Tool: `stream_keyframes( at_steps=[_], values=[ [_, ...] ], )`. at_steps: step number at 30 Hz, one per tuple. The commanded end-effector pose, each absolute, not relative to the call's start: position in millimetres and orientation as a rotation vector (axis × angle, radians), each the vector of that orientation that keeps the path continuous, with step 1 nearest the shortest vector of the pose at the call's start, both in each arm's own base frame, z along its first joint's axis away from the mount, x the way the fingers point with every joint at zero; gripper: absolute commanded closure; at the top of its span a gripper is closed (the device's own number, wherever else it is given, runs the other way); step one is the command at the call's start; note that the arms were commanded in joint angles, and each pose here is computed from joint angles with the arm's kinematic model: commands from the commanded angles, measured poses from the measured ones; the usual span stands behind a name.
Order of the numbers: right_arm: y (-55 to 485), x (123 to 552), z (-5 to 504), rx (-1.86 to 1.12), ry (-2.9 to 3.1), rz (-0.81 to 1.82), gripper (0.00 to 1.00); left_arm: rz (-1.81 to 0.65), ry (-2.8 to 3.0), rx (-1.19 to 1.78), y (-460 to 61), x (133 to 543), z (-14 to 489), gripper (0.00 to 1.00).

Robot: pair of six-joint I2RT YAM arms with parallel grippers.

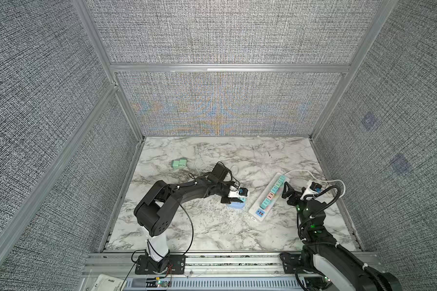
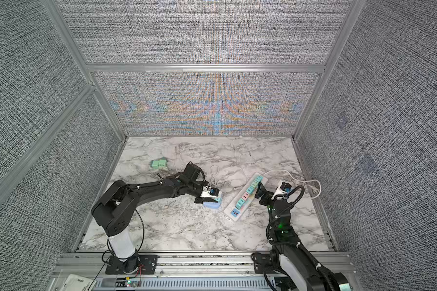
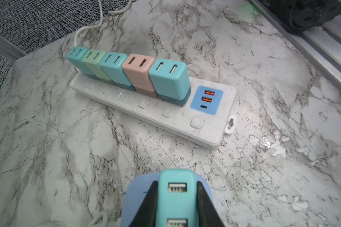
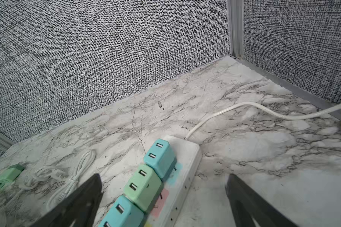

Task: Insert plugs into power strip
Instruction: Insert the plug into the socket.

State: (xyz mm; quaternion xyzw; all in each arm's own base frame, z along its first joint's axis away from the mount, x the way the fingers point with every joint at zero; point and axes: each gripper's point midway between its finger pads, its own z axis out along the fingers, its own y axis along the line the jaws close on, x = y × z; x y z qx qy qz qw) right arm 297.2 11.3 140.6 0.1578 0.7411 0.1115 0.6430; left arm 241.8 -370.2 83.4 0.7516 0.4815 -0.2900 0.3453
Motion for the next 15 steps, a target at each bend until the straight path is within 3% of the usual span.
stream_keyframes(
  at_steps=[1,8,15],
  values=[
    [12,298,146,0.355,1.669,0.263,0.0,-0.797,1.26,1.964,-369,236,79,1.0],
    [12,298,146,0.357,1.668,0.263,0.01,-0.855,1.319,1.924,-370,238,75,1.0],
    [12,297,146,0.357,1.668,0.262,0.0,-0.998,1.386,1.669,-372,232,91,1.0]
  ],
)
